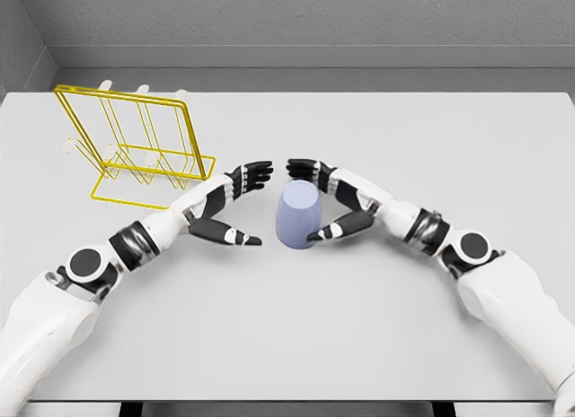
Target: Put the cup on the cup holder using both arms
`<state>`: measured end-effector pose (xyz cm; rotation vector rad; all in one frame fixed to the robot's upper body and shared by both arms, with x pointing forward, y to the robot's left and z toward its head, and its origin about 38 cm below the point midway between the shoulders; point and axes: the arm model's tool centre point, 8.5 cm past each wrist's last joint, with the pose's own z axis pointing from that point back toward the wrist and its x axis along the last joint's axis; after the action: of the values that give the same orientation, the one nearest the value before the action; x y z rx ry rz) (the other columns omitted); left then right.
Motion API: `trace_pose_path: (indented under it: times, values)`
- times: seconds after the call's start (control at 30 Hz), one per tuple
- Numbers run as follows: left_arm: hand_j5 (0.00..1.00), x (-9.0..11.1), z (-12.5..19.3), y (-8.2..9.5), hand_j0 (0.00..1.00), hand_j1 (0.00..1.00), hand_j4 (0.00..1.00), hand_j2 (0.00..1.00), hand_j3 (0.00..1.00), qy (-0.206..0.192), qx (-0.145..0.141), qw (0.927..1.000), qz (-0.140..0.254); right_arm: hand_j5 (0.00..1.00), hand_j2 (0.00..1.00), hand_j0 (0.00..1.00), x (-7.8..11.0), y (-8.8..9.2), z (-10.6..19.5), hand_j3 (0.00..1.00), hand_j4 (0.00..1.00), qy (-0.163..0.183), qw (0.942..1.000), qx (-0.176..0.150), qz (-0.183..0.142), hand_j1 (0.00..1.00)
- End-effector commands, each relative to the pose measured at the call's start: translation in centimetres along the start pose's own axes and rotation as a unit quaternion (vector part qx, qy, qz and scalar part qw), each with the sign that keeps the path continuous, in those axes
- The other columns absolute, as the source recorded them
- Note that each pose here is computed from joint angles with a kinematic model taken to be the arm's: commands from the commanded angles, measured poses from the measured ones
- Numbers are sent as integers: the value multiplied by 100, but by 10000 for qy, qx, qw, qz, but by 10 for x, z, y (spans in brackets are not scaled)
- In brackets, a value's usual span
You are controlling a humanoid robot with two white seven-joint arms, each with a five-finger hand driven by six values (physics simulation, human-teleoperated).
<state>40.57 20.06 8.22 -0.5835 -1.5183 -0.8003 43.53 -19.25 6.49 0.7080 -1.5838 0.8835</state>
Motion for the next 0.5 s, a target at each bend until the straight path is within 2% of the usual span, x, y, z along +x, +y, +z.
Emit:
trace_pose_path:
  times: [0.0,0.1,0.17,0.2,0.23,0.3,0.37,0.4,0.43,0.47]
  values:
    - [100,0,-2,-2,100,100,100,100,100,-37,2,10000,36,100,100,100,2,-16,17,100,100,98,9998,-172,88,100]
    - [100,1,-9,-8,100,100,100,100,100,-106,-29,9999,103,100,100,100,12,-49,54,100,100,329,9977,-466,369,100]
    - [100,2,-18,-18,100,100,100,100,100,-205,-92,9996,195,100,100,100,23,-69,74,100,100,388,9955,-678,542,100]
    - [100,2,-21,-22,100,100,100,100,100,-236,-126,9994,231,100,100,100,31,-79,81,100,100,310,9940,-822,651,100]
    - [100,2,-22,-23,100,100,100,100,100,-255,-129,9993,238,100,100,100,42,-87,85,100,100,67,9918,-949,848,100]
    - [100,4,-26,-26,100,100,100,100,100,-324,-142,9991,245,100,100,100,50,-101,100,100,100,170,9892,-1038,1023,100]
    - [100,3,-25,-25,100,100,100,100,100,-311,-136,9991,249,100,100,100,58,-123,122,100,100,365,9838,-1290,1187,100]
    - [100,3,-25,-25,100,100,100,100,100,-311,-136,9991,249,100,100,100,51,-127,135,100,100,563,9817,-1397,1164,100]
    - [100,3,-26,-26,100,100,100,100,100,-307,-136,9991,249,100,100,100,54,-127,133,100,100,553,9819,-1351,1209,100]
    - [100,3,-27,-27,100,100,100,100,100,-324,-141,9990,264,100,100,100,65,-124,121,100,100,361,9837,-1201,1290,100]
